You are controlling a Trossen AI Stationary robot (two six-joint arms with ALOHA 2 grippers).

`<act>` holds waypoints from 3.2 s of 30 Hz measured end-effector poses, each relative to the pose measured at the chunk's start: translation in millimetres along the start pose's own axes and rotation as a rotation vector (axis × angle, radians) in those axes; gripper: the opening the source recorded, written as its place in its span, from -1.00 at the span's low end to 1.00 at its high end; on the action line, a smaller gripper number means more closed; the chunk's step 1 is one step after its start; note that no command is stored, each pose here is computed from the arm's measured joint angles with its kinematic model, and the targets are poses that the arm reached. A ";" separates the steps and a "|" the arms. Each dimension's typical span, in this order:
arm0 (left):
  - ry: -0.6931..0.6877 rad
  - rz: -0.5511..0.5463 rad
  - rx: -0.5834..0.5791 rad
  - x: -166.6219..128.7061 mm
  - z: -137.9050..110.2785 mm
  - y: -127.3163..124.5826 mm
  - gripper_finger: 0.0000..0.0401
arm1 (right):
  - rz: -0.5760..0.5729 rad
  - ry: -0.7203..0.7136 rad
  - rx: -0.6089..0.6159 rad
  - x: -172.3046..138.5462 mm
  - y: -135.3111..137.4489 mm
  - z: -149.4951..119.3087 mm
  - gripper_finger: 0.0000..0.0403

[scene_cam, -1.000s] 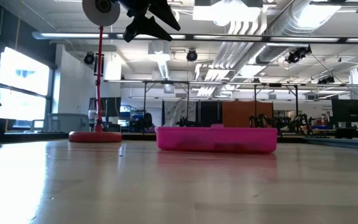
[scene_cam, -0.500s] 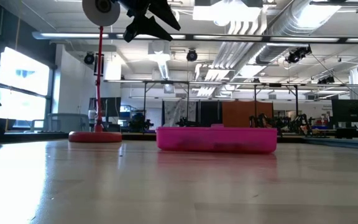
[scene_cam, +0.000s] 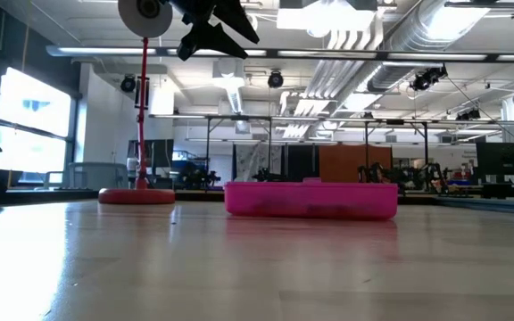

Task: Pick & place school supplies into a supply box
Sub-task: Put the yellow pen into the red supply box, then close the red supply box

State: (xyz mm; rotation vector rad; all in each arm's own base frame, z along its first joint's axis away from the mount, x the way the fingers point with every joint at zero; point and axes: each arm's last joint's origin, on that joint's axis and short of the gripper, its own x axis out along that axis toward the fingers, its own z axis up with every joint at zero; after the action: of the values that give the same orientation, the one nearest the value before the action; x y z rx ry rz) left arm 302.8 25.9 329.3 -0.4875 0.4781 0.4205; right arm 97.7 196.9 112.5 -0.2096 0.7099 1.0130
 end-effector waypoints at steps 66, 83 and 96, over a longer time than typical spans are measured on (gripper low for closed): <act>-0.046 -0.022 -0.011 0.1 4.3 -2.3 -0.03 | -1.195 -0.123 0.465 -91.3 -267.4 50.5 -0.94; -0.006 -0.031 -0.004 0.2 1.3 -1.5 -0.03 | -1.210 -0.008 0.392 -95.5 -285.8 35.2 -0.47; 0.035 0.073 0.181 -0.4 -2.3 8.0 -0.03 | -1.398 -0.007 0.446 -166.3 -269.2 64.8 -0.46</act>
State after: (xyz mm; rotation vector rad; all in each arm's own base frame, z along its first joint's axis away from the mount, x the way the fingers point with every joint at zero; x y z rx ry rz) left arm 297.8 31.1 325.0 -0.3035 0.5632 0.4346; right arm 295.7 -32.3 224.7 -0.2432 0.5705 -0.4753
